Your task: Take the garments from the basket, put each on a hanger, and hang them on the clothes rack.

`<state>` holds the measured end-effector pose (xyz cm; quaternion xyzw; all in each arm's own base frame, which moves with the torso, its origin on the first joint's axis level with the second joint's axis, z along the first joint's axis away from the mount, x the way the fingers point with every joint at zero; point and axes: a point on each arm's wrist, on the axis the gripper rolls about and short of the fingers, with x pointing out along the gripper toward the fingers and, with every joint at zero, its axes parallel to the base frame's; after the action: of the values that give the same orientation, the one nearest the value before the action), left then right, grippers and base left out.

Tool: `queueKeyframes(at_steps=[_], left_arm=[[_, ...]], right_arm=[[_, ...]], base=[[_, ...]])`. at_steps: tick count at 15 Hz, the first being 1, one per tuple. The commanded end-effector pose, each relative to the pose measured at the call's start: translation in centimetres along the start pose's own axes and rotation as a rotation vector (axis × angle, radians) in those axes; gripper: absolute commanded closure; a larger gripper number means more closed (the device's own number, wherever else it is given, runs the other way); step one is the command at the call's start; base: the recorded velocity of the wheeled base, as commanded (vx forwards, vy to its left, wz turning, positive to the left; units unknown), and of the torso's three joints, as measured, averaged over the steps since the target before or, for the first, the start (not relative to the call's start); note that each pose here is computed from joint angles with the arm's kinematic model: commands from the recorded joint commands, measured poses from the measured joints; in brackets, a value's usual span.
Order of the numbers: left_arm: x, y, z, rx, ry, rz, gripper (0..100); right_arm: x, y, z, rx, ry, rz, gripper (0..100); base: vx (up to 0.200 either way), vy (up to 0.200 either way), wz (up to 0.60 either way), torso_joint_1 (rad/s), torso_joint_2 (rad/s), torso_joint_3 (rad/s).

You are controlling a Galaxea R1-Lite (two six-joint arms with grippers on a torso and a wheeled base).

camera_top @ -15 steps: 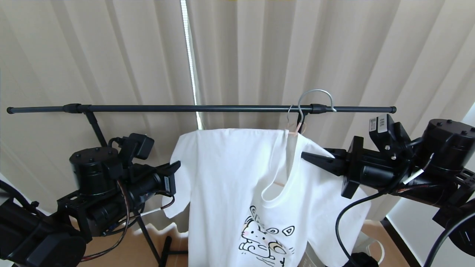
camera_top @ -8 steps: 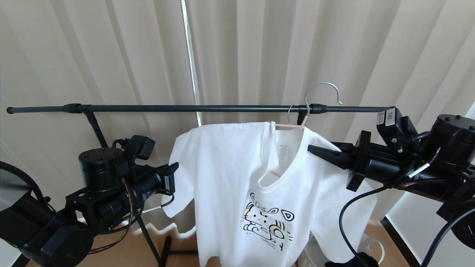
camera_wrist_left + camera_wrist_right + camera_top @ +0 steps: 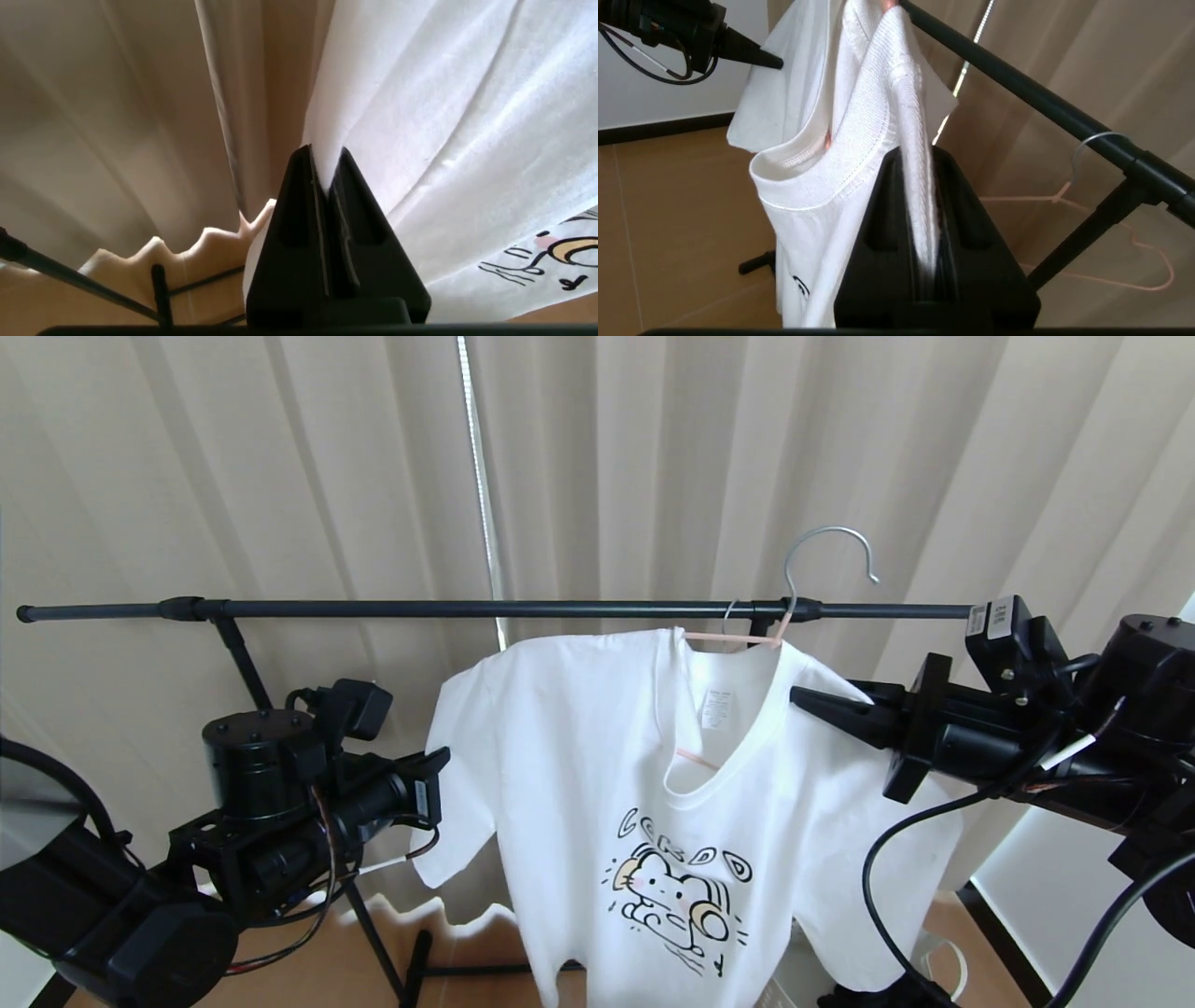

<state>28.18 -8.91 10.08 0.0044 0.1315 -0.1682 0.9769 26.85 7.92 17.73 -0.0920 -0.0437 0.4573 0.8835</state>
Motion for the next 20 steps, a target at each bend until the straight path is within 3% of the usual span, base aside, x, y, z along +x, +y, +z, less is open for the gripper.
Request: queueKeyframes(at_steps=[1, 20], left_arm=[[0.0, 0.0, 0.0, -0.001, 0.001, -0.001, 100], [-0.1, 0.0, -0.2, 0.001, 0.008, 0.0, 100]], right_arm=[[0.0, -0.1, 0.1, -0.001, -0.002, -0.002, 100], [-1.3, -1.1, 0.6, -0.016, -0.02, -0.009, 100]], base=[[0.0, 0.0, 0.0, 0.0, 0.0, 0.0], [0.0, 0.0, 0.0, 0.0, 0.0, 0.0]])
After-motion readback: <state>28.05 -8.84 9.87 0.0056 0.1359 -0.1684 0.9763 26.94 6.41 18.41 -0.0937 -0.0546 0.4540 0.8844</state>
